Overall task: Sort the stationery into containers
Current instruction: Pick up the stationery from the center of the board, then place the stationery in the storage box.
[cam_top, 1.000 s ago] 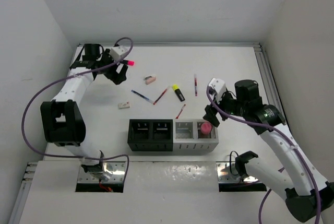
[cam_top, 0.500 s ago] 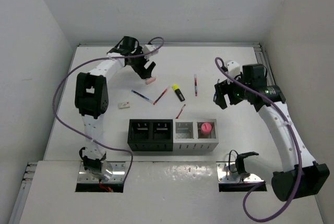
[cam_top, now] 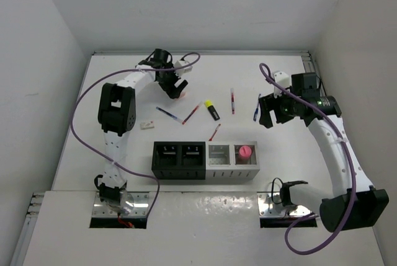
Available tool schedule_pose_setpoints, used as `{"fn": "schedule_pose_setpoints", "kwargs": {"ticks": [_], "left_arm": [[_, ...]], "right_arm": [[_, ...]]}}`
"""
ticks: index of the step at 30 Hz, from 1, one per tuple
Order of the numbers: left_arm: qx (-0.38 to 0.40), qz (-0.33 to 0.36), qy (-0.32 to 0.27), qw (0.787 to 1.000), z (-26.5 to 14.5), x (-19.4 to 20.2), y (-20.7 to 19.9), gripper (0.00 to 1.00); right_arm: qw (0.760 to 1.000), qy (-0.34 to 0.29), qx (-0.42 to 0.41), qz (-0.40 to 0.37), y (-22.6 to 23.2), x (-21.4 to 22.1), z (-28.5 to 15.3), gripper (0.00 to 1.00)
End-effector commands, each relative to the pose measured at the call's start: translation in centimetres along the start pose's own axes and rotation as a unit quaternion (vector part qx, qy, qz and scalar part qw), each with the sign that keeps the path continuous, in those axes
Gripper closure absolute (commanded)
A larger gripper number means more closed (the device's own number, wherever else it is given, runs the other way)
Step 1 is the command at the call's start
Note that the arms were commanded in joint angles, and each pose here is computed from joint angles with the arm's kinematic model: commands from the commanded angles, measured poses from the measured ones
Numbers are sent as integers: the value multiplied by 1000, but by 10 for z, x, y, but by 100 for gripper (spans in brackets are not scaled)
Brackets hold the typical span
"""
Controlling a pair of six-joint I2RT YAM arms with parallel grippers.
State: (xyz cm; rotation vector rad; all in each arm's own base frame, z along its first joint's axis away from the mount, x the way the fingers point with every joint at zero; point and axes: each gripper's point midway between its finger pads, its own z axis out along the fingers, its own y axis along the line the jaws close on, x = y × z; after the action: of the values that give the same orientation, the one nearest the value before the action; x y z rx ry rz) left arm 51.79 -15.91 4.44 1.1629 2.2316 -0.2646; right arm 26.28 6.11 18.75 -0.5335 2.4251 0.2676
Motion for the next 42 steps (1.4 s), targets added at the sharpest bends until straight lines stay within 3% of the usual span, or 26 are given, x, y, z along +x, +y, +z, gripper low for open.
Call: {"fn": "schedule_pose_setpoints", "kwargs": {"ticks": [1,7,18,21,24,27,29,33,38,42], "left_arm": [[-8,34,-7,999,5,-12,-7,5],[-7,32,0,999,16,-9,-15,12],[-16,18,16,1000,20,3,-11,55],[-14,20,13,1000,9,-1,-12,59],[-1,29,-12,1000,-19,-16,-20,59],[9,50,-93,994,-88,-55,-31,63],[35,54,-116,991,-112,-53,-43,68],[61,105,-168,978,-192,-63,-71,68],[149,220,-155,952,-258,-18,-147,66],[181,288,-134,931,-276,27,-194,65]], "right_arm": [[1000,-9,-2,-5,-1,-10,-3,19],[1000,-3,-9,-11,-2,-9,3,20],[1000,-5,-19,-24,-1,-8,10,26],[999,-6,-23,-30,-1,-7,14,26],[999,-2,-28,-26,-1,-5,20,26],[999,5,-37,-24,2,1,26,26],[999,8,-37,-25,0,4,32,27],[998,23,-43,-29,0,11,39,27],[997,44,-50,-35,-2,26,49,28],[997,58,-43,-29,-6,34,55,28]]}}
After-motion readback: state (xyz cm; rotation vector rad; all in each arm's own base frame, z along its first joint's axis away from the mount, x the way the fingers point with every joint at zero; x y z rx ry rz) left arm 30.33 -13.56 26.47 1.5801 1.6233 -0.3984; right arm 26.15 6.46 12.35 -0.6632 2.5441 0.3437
